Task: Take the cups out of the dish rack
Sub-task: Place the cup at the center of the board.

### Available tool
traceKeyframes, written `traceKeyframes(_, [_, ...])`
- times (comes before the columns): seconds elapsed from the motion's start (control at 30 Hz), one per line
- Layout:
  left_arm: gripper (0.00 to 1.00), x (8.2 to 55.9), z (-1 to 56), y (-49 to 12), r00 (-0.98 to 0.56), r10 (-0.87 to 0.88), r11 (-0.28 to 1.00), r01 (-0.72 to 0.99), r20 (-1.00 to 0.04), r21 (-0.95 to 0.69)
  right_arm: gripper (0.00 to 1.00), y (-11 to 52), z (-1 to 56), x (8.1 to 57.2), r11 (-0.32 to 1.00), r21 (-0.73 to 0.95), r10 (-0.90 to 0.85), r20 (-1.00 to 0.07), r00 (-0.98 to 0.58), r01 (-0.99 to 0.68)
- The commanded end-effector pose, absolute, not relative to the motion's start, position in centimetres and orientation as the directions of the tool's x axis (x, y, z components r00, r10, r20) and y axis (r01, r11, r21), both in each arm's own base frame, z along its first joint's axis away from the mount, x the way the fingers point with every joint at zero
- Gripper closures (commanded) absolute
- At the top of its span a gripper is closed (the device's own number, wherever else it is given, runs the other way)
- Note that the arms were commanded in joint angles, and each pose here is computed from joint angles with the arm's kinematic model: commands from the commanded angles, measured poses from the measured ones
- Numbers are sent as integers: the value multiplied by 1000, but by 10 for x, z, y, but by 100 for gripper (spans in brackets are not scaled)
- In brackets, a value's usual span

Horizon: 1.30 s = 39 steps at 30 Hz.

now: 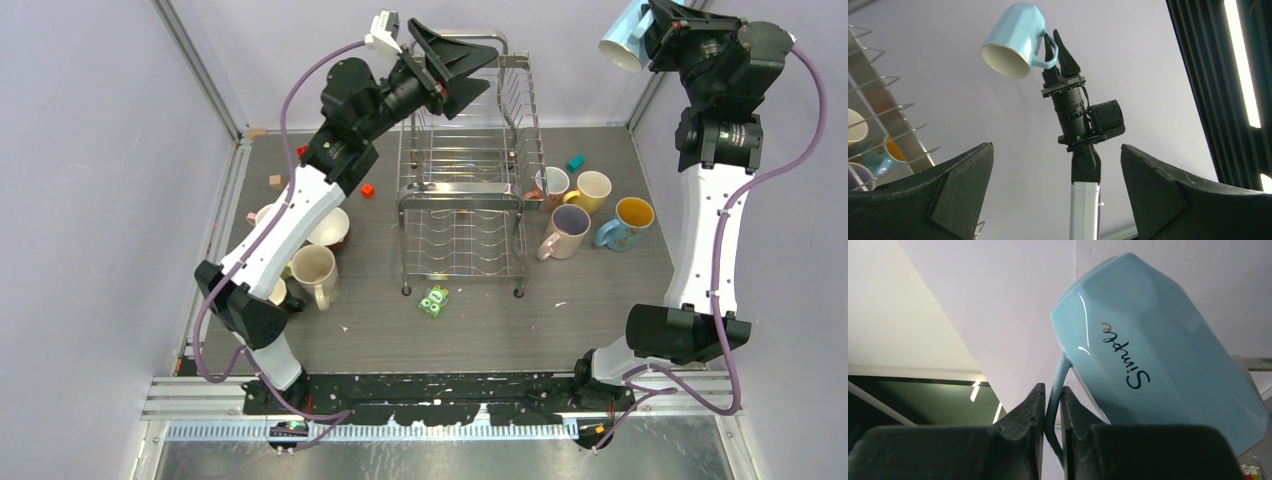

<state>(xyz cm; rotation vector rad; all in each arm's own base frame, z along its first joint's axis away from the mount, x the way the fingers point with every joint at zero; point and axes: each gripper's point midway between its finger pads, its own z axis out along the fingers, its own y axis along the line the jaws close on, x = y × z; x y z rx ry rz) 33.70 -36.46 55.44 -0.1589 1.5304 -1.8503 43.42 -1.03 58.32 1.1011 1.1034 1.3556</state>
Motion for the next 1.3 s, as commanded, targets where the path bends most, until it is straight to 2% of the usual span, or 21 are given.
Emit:
traceKeyframes(0.0, [0, 322, 597, -372, -727, -620, -155, 484, -296, -861, 99, 15, 653, 399, -80, 922, 991, 34, -126, -379])
traceKeyframes(0.57, [0, 329, 593, -388, -746, -634, -224, 428, -203, -875, 99, 103, 670, 384, -177, 880, 952, 39, -304, -441])
traceKeyframes(0.77, [0, 338, 593, -388, -755, -643, -284, 388, -126, -877, 99, 132, 671, 381, -227, 866, 924, 47, -380, -446])
traceKeyframes(1.27, [0, 357, 583, -378, -788, -616, -362, 311, -25, -879, 99, 147, 671, 377, -346, 819, 861, 82, -503, -458])
